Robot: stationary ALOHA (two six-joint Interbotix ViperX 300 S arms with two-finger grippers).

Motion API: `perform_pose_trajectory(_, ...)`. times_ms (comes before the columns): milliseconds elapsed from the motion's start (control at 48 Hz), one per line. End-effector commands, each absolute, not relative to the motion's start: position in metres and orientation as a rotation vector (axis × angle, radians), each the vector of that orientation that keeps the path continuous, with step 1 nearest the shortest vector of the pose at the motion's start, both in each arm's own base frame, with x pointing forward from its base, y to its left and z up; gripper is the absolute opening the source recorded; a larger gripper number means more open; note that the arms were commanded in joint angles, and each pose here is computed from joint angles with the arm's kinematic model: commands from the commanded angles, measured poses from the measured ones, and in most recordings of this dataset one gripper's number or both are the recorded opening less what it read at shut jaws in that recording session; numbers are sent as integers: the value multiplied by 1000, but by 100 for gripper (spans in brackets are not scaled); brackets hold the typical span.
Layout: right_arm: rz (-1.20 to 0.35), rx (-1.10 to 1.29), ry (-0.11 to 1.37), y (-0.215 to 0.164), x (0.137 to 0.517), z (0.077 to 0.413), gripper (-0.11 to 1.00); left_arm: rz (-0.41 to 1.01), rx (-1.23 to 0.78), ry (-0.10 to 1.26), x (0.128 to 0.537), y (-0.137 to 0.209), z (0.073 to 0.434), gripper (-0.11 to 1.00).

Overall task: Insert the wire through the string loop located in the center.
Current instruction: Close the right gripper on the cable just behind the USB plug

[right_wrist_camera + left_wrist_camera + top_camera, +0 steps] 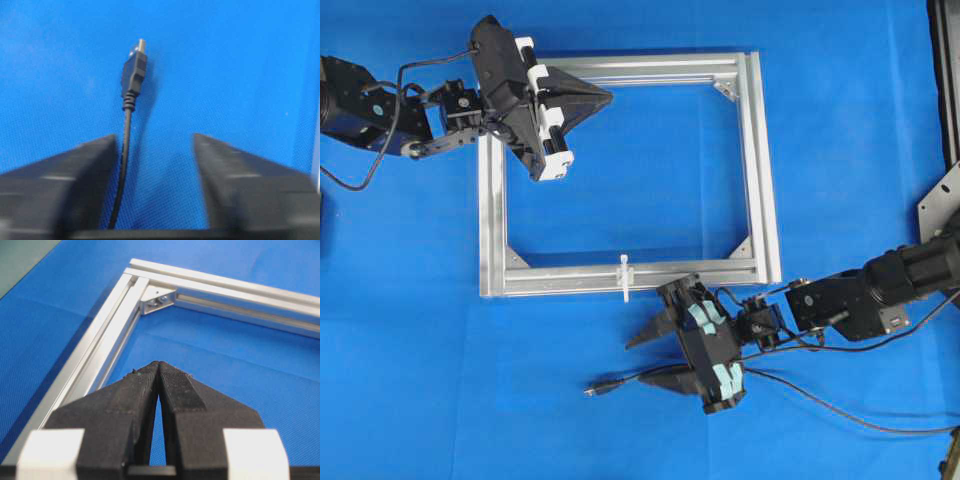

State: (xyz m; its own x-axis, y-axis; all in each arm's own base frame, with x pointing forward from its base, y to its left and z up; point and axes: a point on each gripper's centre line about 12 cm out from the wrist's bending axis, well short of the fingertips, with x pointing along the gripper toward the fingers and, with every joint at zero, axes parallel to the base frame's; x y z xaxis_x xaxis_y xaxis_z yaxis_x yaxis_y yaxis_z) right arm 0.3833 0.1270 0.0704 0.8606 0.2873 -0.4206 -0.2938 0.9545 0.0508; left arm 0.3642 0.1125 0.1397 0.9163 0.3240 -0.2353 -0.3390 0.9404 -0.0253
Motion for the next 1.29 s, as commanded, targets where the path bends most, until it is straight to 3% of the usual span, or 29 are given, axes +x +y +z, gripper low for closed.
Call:
perform_pose_trajectory(0, 307, -10, 407, 130, 388, 80, 28, 340, -58, 193, 365, 113, 153, 0)
perform_pose_trajectory(104, 311, -15, 410, 130, 387, 79, 6, 340, -58, 193, 365, 113, 153, 0)
perform_pose_trajectory(188, 312, -18, 420, 130, 387, 78, -3, 342, -58, 193, 365, 114, 153, 0)
perform_pose_trajectory(584, 311, -16, 425, 130, 388, 82, -3, 340, -57, 193, 365, 113, 153, 0)
perform_pose_trajectory(1063, 311, -21, 418, 128, 384, 153, -3, 342, -56, 189, 366, 114, 154, 0)
perform_pose_trajectory(1272, 310, -21, 421, 128, 383, 161, -3, 341, -55, 189, 366, 114, 154, 0)
